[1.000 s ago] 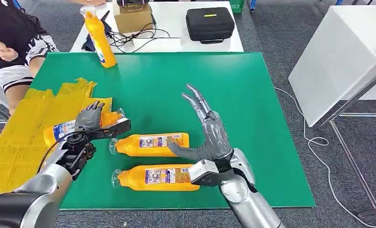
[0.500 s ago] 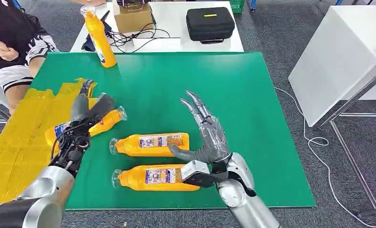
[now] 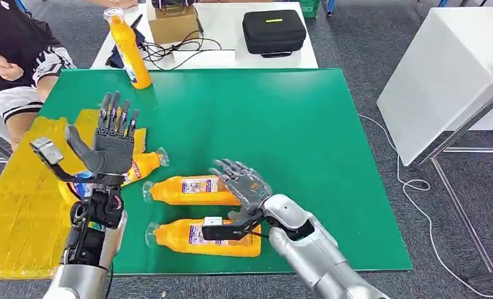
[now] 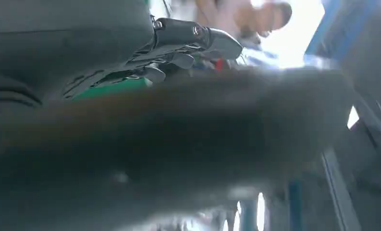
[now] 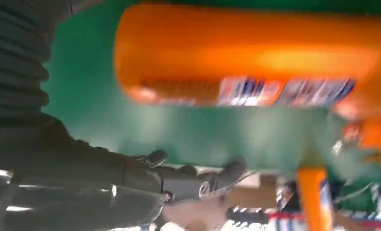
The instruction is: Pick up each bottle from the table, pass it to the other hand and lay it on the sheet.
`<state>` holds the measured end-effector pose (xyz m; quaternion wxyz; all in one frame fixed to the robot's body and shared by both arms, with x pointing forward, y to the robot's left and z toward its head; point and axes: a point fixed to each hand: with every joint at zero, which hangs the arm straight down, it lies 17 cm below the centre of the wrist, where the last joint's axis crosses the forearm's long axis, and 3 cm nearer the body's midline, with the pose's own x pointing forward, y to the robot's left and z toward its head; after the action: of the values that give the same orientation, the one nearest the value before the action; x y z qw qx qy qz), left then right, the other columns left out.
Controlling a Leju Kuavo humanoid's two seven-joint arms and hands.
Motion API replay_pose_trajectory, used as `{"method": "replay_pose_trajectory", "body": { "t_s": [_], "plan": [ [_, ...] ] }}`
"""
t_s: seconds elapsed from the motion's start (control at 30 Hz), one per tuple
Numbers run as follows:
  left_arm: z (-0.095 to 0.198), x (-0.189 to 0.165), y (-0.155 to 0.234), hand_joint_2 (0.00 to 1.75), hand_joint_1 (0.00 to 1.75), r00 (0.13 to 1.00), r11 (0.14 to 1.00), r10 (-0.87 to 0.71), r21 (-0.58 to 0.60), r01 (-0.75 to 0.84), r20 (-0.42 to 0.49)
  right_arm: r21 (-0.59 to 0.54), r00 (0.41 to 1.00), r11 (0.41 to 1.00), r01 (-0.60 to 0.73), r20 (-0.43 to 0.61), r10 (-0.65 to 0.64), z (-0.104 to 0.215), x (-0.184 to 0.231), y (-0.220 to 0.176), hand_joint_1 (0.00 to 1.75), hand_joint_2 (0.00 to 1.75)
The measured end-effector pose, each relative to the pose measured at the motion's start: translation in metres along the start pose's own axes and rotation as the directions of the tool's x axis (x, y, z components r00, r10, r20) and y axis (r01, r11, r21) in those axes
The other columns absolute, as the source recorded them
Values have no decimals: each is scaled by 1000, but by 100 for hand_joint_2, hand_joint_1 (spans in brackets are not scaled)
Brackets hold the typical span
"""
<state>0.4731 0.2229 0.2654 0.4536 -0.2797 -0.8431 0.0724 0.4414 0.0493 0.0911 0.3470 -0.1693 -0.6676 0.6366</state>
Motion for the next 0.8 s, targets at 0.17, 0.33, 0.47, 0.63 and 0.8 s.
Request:
{"method": "replay_pose_trajectory", "body": {
  "t_s": [0.17,0.33,0.47,0.63,0.8],
  "plan": [
    [11,7,-41,0,0,999,996,-32,-83,35,36,77,999,997,18,45,-22,-6,4,17,0,175],
    [12,13,-53,0,0,997,993,-48,-105,54,57,106,998,994,20,52,-26,-8,3,22,0,175],
    [17,29,-66,0,0,992,989,-48,-137,64,121,124,997,992,36,59,-43,-12,6,23,0,175],
    [24,41,-92,0,0,982,972,-75,-207,111,174,130,999,991,28,27,-31,-13,-1,26,0,175],
    [27,45,-106,0,0,977,964,-83,-231,128,195,137,1000,990,13,0,-13,-11,-8,31,0,175]
  ]
}}
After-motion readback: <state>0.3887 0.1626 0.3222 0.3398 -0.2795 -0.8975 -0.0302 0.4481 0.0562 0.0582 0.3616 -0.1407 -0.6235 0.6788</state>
